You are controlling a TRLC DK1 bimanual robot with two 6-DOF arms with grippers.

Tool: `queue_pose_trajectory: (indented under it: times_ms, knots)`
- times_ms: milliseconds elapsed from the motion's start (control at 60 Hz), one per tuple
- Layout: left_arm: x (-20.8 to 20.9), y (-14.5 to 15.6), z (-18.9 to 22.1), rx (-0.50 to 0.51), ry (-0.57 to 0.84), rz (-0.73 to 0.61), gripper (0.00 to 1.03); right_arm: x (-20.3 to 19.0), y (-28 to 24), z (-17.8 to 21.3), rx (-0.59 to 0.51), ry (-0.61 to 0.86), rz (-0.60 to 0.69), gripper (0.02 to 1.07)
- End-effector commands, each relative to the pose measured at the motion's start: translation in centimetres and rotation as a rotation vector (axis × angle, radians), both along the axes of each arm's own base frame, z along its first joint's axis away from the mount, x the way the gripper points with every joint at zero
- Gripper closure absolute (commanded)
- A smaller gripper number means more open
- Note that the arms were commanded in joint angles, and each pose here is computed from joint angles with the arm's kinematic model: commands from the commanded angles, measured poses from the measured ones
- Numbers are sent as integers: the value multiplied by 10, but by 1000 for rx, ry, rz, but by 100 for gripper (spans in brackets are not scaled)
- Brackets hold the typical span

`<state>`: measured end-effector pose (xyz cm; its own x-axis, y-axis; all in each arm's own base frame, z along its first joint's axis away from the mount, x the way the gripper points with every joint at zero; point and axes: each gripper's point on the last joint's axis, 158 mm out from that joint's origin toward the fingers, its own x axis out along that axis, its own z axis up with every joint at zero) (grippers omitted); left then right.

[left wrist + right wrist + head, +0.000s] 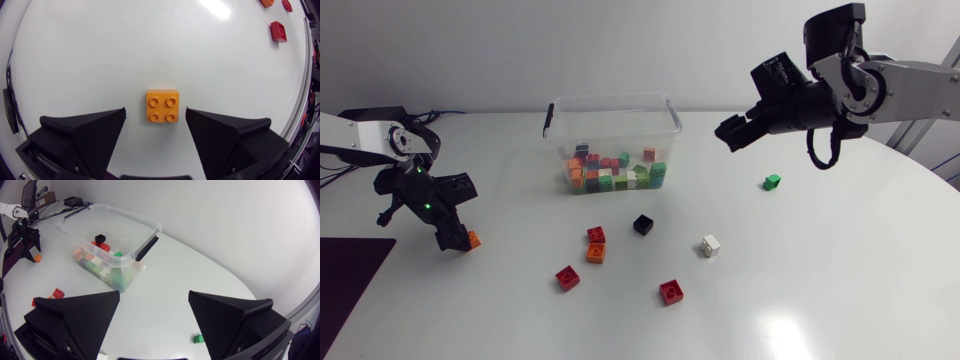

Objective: Place the duplo bricks in the container

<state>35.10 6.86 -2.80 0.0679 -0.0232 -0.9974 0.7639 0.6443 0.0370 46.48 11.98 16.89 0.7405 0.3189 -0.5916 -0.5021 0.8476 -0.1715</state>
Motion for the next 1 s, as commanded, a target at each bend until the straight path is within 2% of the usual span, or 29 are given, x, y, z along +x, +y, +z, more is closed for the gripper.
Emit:
queue_pose_trajectory:
  times_ms: [0,100,217,333,500,600,983]
  knots:
    - [6,1,-4,7,3,-45,24,-8,-8,-5,-12,4,11,8]
    - [8,0,-8,3,11,-50,33,-9,-19,-15,-12,13,0,8]
    - [11,0,-13,-1,23,-52,55,-9,-33,-25,-8,21,-21,8]
    - [3,-4,-19,-13,58,-64,60,-5,-49,-33,-12,24,-53,8]
    - [-7,-12,-19,-47,94,-86,63,12,-87,-46,5,63,-185,8]
    - [-7,-17,-9,-85,92,-81,63,17,-97,-61,-8,93,-237,8]
    - [-6,-38,51,-175,-12,-112,63,32,-140,-113,-59,245,-278,8]
